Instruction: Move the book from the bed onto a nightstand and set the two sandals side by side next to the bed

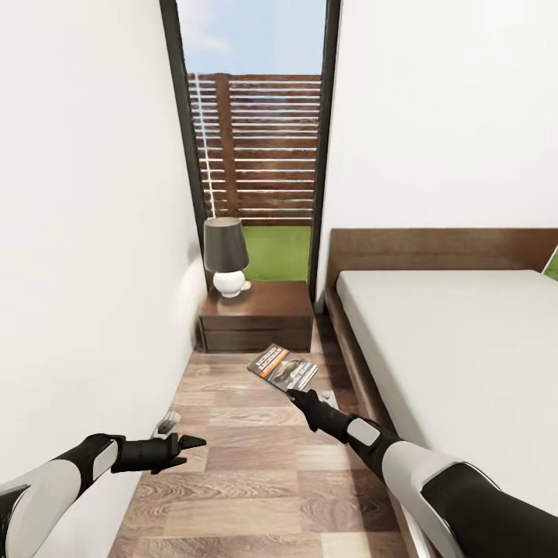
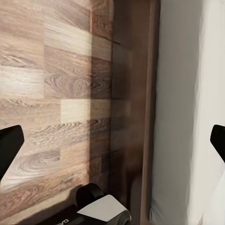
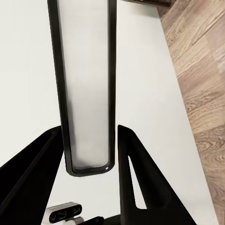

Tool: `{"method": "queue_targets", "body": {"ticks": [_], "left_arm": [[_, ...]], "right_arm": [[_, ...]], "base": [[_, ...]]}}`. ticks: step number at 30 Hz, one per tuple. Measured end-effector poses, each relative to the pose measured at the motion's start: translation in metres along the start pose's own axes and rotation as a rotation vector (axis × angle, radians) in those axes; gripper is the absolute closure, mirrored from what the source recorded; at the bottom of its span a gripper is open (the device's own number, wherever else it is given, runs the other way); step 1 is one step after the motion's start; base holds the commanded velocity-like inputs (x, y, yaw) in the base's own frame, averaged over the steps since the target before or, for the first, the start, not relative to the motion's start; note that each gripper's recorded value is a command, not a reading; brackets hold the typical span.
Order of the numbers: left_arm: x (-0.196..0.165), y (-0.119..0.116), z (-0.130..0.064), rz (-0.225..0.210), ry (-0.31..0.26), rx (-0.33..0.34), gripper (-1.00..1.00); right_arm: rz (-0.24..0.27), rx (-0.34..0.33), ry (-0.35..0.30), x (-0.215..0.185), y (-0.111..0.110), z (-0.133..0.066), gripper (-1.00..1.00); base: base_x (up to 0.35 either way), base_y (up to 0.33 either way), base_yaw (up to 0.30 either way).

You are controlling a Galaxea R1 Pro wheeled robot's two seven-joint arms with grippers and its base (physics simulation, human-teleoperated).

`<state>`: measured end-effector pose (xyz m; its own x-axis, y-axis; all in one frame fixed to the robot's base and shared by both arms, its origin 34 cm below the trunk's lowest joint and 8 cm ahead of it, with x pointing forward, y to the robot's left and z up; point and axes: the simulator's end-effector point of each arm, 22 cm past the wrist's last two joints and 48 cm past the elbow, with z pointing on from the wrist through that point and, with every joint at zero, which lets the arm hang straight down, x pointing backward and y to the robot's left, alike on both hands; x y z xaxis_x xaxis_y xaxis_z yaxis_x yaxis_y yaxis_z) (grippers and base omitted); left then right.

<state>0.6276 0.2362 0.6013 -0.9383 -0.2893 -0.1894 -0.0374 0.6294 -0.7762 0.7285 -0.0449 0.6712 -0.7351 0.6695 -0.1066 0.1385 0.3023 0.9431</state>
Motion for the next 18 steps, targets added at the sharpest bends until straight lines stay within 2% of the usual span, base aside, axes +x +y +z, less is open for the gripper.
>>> {"method": "queue_targets", "body": {"ticks": [9, 18], "left_arm": [[-0.0001, 0.0001, 0.0000, 0.000, 0.000, -0.001, -1.00], [0.0000, 0.0003, 0.0000, 0.000, 0.000, -0.001, -1.00]], "right_arm": [[0.000, 0.000, 0.000, -0.0001, -0.0001, 0.0000, 1.00], [-0.001, 0.002, 0.001, 0.0000, -0.0005, -0.0003, 1.00]], "base": [[0.164, 0.009, 0.000], [0.164, 0.072, 0.000]]}}
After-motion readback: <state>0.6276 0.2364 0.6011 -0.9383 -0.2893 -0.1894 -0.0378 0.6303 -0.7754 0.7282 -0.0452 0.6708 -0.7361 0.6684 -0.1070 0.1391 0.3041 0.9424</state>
